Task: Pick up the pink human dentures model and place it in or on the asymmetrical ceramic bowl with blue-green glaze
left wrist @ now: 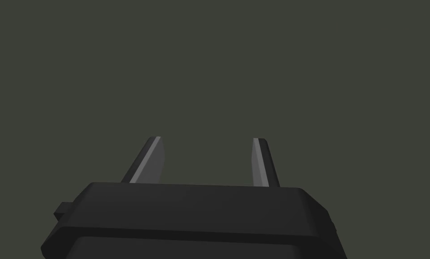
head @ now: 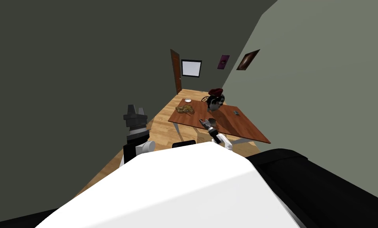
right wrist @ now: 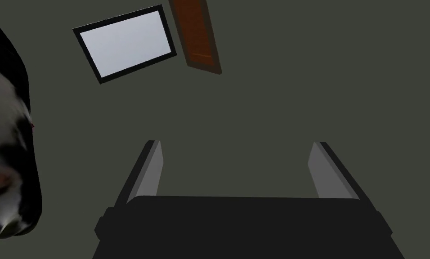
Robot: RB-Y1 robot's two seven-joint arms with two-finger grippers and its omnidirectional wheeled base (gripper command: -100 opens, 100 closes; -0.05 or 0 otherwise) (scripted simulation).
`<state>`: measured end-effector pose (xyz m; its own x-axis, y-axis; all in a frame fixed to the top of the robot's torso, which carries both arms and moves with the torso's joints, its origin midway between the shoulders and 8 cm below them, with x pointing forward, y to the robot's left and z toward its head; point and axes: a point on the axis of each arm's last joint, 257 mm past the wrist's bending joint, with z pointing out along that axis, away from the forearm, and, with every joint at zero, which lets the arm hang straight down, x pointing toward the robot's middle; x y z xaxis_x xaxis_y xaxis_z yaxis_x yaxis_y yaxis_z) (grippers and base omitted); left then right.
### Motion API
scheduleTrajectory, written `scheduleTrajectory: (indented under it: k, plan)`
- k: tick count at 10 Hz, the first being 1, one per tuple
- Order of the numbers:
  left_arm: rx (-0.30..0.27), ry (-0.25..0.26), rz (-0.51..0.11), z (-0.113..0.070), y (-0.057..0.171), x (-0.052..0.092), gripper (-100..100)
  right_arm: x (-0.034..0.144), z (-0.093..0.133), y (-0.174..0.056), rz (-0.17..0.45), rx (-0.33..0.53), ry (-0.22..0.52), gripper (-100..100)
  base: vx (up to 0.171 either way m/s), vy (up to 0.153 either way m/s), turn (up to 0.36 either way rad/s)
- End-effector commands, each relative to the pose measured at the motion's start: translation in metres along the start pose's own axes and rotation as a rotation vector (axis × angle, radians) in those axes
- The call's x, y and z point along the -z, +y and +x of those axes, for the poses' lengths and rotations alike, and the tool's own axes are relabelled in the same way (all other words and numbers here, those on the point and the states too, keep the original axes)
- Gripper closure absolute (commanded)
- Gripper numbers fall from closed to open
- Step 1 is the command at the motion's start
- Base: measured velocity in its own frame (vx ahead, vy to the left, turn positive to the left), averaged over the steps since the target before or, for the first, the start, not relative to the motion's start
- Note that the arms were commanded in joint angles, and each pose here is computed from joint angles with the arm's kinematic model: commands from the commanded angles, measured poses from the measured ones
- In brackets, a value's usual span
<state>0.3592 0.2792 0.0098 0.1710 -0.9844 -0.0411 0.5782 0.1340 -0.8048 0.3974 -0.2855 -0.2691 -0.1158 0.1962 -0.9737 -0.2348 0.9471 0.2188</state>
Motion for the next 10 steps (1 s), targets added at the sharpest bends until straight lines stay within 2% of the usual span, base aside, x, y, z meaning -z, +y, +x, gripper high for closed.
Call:
scheduleTrajectory:
  k: [1, 2, 4, 5, 7, 8, 9, 10]
  plan:
    - [0.0, 0.0, 0.0, 0.0, 0.0, 0.0, 0, 0.004, 0.026, -0.02, 0.033, 0.115, 0.081, -100, 0.059, 0.104, 0.136]
    - [0.0, 0.0, 0.0, 0.0, 0.0, 0.0, 0, 0.006, 0.032, -0.024, 0.04, 0.127, 0.095, -100, 0.046, 0.067, 0.047]
    - [0.0, 0.0, 0.0, 0.0, 0.0, 0.0, 0, 0.019, 0.062, -0.056, 0.073, 0.285, 0.204, -100, 0.054, 0.067, 0.128]
    - [0.0, 0.0, 0.0, 0.0, 0.0, 0.0, 0, 0.021, 0.066, -0.059, 0.078, 0.286, 0.212, -100, 0.044, 0.064, 0.045]
    - [0.0, 0.0, 0.0, 0.0, 0.0, 0.0, 0, 0.037, 0.091, -0.095, 0.106, 0.447, 0.322, -100, 0.046, 0.064, 0.112]
    - [0.0, 0.0, 0.0, 0.0, 0.0, 0.0, 0, 0.04, 0.094, -0.098, 0.11, 0.448, 0.331, -100, 0.048, 0.051, 0.045]
    - [0.0, 0.0, 0.0, 0.0, 0.0, 0.0, 0, 0.051, 0.106, -0.118, 0.124, 0.527, 0.39, -100, 0.047, 0.062, 0.078]
    - [0.0, 0.0, 0.0, 0.0, 0.0, 0.0, 0, 0.051, 0.106, -0.118, 0.124, 0.527, 0.39, -100, 0.03, 0.044, 0.046]
